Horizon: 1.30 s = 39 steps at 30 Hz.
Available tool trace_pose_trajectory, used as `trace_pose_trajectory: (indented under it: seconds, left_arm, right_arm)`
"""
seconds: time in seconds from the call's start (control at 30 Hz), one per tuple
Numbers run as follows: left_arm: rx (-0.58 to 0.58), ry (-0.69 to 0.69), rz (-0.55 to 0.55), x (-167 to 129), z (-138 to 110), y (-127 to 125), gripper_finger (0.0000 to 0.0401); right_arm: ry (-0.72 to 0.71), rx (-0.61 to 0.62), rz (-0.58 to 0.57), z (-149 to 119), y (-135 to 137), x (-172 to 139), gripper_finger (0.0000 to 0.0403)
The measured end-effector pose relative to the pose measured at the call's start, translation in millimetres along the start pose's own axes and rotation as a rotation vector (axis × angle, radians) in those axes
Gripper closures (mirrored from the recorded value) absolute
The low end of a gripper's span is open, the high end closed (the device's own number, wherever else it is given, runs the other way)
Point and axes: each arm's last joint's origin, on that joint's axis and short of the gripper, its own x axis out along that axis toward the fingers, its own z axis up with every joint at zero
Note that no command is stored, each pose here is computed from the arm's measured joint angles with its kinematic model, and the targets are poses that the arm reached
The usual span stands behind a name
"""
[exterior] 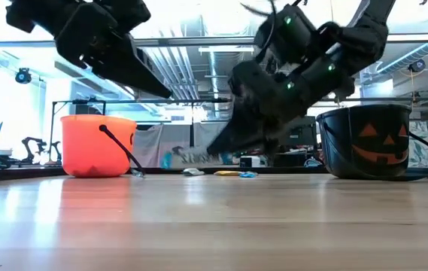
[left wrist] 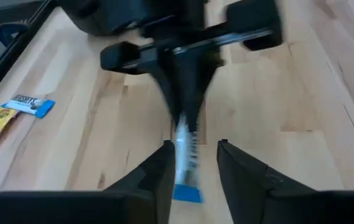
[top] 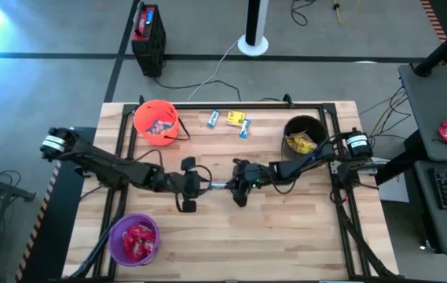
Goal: Sort candy by brand, put in halloween buckets
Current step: Put the white chocolate bar into the orange bucket
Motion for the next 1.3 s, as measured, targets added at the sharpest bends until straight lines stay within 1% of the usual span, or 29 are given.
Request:
trace_pose_trajectory:
  seconds: [0.07,0.2,0.3,0.4,0.47,0.53,0.63,0.73,0.8,0.87,0.97,1.07,1.1,1.2,1.3]
  left_arm:
    - [-0.016,-0.02,-0.008,-1,-4,1,0.0281]
    - [-0.047,-0.067,-0.074,3,-12,-2,0.0239]
    - [-0.054,-0.065,-0.08,7,-18,-3,0.0211]
    - [-0.051,-0.032,-0.06,13,-24,-2,0.0192]
    - [-0.058,-0.027,-0.011,16,-25,-1,0.0184]
    - [-0.059,-0.024,0.038,19,-25,0,0.0182]
    - [-0.048,-0.019,0.049,22,-24,0,0.0184]
    - [-0.035,-0.003,0.004,23,-24,-2,0.0196]
    - [-0.021,0.013,-0.018,23,-26,-3,0.0212]
    - [-0.015,0.017,-0.019,23,-27,-4,0.0237]
    - [0.005,0.021,-0.019,22,-27,-3,0.0297]
    - [0.025,0.064,-0.016,22,-28,-3,0.0374]
    - [0.02,0.074,-0.015,22,-27,-3,0.0385]
    - [0.021,0.105,-0.013,21,-21,-3,0.0382]
    - [0.041,0.159,-0.01,19,-13,-3,0.039]
  right_arm:
    - [-0.024,-0.08,0.019,2,11,0,0.038]
    - [-0.058,-0.206,-0.067,9,29,2,0.038]
    - [-0.078,-0.309,-0.109,18,41,3,0.038]
    - [-0.083,-0.38,-0.12,27,53,3,0.038]
    - [-0.063,-0.427,-0.119,32,59,3,0.038]
    - [-0.05,-0.459,-0.121,37,64,3,0.038]
    - [-0.045,-0.477,-0.159,44,70,3,0.038]
    - [-0.013,-0.519,-0.224,49,73,1,0.038]
    - [0.02,-0.543,-0.234,51,75,0,0.038]
    - [0.041,-0.556,-0.237,51,76,0,0.038]
    - [0.043,-0.56,-0.234,51,78,-1,0.038]
    - [0.043,-0.56,-0.232,51,78,-1,0.0375]
    - [0.042,-0.556,-0.232,51,78,-1,0.0372]
    - [0.035,-0.524,-0.231,52,78,-1,0.0356]
    - [0.035,-0.513,-0.235,55,78,-1,0.0325]
